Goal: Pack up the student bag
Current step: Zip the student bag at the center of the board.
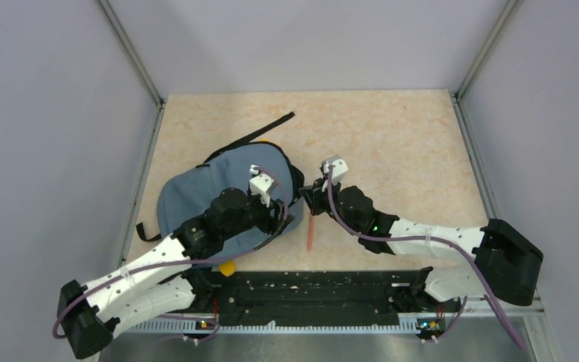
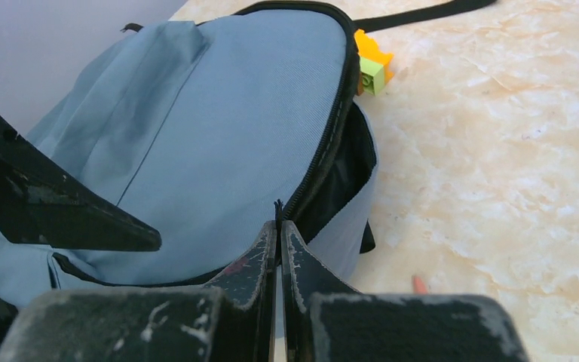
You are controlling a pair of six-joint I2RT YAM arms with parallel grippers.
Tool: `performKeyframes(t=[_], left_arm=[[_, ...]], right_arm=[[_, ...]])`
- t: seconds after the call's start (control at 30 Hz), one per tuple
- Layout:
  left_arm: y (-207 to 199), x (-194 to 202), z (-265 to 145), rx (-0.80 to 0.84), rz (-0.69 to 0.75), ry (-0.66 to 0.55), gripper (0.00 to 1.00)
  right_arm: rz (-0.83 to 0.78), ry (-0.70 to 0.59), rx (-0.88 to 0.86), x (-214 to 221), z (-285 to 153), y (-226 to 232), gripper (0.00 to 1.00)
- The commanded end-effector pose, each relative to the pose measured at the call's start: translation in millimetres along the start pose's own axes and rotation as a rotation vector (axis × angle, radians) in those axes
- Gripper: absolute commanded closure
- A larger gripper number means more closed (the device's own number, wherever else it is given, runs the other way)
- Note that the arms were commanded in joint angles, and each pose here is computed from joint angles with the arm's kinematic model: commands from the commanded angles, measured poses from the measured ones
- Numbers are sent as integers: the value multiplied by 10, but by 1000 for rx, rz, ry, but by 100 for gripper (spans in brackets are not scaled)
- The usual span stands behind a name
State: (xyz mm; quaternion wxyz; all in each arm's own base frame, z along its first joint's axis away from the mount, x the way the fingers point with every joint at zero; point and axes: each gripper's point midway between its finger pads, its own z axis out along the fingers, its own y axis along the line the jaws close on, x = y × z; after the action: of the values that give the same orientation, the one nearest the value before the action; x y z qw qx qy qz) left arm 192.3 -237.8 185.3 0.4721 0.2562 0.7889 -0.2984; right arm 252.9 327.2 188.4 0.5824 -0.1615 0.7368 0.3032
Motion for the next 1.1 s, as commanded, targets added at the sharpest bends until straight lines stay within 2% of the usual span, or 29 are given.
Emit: performKeyframes(t=[0.0, 0.1, 0.2, 0.3, 0.4, 0.47, 0.73, 1.07], left_arm=[[-75, -83, 225, -8, 16, -45, 32], [6, -9, 347, -119, 92, 8, 32], [117, -41, 395, -299, 202, 18, 38], [137, -93, 420, -404, 282, 15, 60], [97, -61, 466, -424, 296, 45, 86], [84, -15, 498, -424, 308, 63, 98], [91, 133, 439, -412, 275, 93, 100], [-87, 112, 218, -258, 233, 61, 100]], right_arm=[[82, -115, -8, -378, -33, -17, 100], [82, -103, -20, -354, -14, -3, 100], [77, -88, -24, -329, 13, 4, 100], [64, -75, -13, -300, 35, -35, 100], [39, -61, 15, -301, 40, -117, 100], [26, -52, 37, -303, 41, -202, 100], [-17, -37, 94, -412, 124, -537, 100], [-56, 0, 143, -479, 438, -962, 100]])
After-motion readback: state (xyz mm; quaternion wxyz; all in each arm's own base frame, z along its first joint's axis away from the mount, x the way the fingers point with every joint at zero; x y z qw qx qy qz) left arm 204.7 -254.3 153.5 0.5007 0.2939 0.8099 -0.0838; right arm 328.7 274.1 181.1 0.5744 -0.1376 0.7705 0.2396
